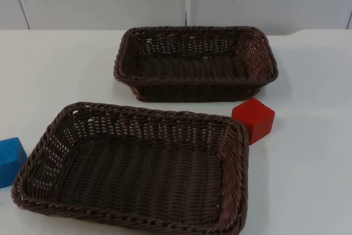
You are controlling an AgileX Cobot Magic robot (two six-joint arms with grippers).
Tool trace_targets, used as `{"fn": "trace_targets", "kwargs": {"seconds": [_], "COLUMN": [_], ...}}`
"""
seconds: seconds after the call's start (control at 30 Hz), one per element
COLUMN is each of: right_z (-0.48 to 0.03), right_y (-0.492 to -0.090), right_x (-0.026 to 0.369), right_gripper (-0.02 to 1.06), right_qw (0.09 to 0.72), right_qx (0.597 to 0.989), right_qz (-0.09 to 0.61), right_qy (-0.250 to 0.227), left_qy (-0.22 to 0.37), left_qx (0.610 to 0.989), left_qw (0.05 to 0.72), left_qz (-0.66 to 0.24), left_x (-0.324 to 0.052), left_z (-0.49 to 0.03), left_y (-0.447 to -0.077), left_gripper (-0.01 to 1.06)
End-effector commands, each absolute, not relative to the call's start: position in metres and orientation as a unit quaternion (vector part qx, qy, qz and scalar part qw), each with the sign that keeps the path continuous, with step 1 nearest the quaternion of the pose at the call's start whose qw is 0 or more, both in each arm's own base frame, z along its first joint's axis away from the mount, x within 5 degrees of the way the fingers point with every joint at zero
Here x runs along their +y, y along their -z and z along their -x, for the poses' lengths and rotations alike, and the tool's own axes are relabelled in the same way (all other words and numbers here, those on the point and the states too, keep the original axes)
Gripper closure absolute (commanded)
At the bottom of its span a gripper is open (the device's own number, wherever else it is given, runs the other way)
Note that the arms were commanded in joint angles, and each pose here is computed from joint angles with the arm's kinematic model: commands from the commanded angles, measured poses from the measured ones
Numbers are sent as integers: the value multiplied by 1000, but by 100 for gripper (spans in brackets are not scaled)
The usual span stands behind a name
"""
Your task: Pick up one cube with the left hand and place it into the upper basket. Pick up one cube with the right hand and place it into the lower basket.
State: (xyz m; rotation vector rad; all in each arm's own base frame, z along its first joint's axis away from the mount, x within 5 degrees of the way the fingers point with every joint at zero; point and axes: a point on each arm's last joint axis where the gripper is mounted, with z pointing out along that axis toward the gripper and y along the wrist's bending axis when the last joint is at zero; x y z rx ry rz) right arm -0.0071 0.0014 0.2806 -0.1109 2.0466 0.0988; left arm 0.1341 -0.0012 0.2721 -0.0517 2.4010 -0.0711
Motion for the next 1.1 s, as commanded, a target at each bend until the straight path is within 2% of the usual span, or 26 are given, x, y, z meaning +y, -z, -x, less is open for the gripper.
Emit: {"fn": "trace_targets", "kwargs": {"seconds": [0.0,0.43,0.83,1.07], "right_z": [8,8,8,8], "right_y": [-280,-280,-280,-280], "right_x": [2,2,2,2], "right_gripper": [3,3,3,3], "right_qw": [519,519,519,519], "right_qx": [852,852,852,852], "right_qz": [47,47,47,47], "right_qy": [-40,-40,-39,-39], "left_qy": [34,77,88,96], "left_qx": [932,945,952,948], "left_qw": [361,308,272,277], "left_qz": [25,76,111,124], "left_x": [-2,-5,-6,-6], "left_z": [-149,-202,-223,-226], "left_y": [-268,-238,-215,-218], "left_gripper": [0,0,1,4]}}
